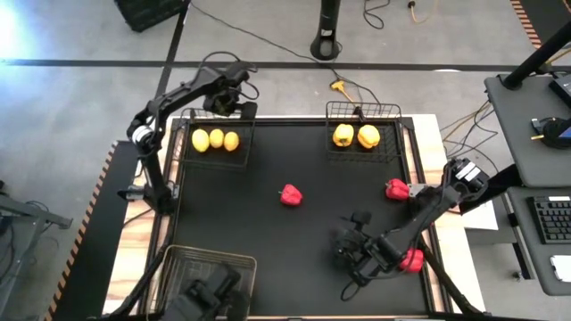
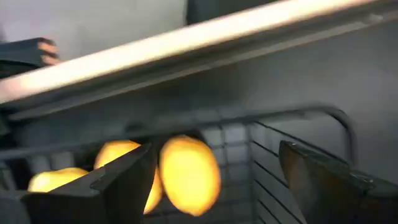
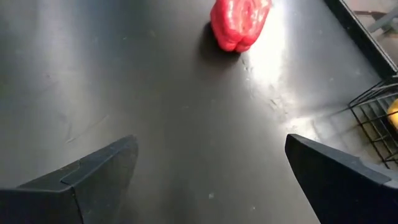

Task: Sort produce into baskets
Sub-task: Adjust the left black wire basket, then put the top left red bell pepper into the gold wire basket

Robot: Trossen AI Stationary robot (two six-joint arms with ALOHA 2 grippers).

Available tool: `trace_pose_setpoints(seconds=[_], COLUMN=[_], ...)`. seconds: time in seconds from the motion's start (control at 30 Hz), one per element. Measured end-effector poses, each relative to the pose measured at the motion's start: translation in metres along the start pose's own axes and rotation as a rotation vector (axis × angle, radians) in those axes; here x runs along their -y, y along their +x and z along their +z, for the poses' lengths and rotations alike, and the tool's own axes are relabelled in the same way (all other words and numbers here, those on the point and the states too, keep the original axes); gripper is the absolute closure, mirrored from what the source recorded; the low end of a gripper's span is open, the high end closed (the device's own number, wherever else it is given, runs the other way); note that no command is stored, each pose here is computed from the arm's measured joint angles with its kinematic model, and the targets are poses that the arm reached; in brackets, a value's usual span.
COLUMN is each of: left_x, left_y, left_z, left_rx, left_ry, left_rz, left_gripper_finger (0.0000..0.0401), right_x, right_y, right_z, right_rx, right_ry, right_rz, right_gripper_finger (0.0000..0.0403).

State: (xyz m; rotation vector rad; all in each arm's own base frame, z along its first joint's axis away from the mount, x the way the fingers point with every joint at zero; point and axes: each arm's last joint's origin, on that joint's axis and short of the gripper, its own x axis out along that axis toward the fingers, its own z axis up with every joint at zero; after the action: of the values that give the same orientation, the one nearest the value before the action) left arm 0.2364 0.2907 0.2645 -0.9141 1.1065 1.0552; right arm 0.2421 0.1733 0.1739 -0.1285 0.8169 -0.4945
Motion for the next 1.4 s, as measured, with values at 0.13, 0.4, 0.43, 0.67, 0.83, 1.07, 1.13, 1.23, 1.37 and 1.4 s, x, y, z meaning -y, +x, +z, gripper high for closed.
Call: trace_pose_setpoints(seconds=[0.13,0.4,0.43,0.67,0.83,1.07,1.13,1.23,1.37,1.4], left_x=[-0.003,0.002,0.006,0.071,0.138,0.183,0.184,0.181,0.175,0.175], left_y=[0.002,-0.04,-0.047,-0.098,-0.127,-0.132,-0.128,-0.119,-0.1,-0.095], left_z=[0.01,0.021,0.019,-0.035,-0.119,-0.238,-0.263,-0.294,-0.317,-0.319], left_rx=[0.049,0.212,0.217,0.296,0.44,0.615,0.64,0.662,0.629,0.619], left_ry=[-0.024,-0.029,-0.011,0.283,0.603,0.892,0.919,0.974,1.061,1.072], left_rz=[0.083,0.122,0.112,-0.008,-0.219,-0.515,-0.558,-0.588,-0.553,-0.54], left_gripper_finger=[0.0083,0.0083,0.0083,0.0083,0.0083,0.0083,0.0083,0.0083,0.0083,0.0083], right_x=[-0.002,-0.003,-0.003,-0.003,-0.003,0.015,0.02,0.026,0.034,0.035], right_y=[-0.003,-0.003,-0.003,-0.003,0.001,0.03,0.036,0.047,0.054,0.054], right_z=[-0.002,-0.003,-0.002,-0.002,0.002,0.021,0.026,0.036,0.043,0.044], right_rx=[0.003,0.006,0.006,0.011,0.019,-0.084,-0.078,-0.057,-0.053,-0.056], right_ry=[0.001,0.012,0.012,-0.01,-0.024,0.009,-0.006,-0.01,-0.04,-0.05], right_rz=[0.009,0.013,0.013,0.018,0.026,0.032,0.03,0.027,0.01,0.009], right_gripper_finger=[0.0005,0.0005,0.0005,0.0005,0.0005,0.0005,0.0005,0.0005,0.0005,0.0005])
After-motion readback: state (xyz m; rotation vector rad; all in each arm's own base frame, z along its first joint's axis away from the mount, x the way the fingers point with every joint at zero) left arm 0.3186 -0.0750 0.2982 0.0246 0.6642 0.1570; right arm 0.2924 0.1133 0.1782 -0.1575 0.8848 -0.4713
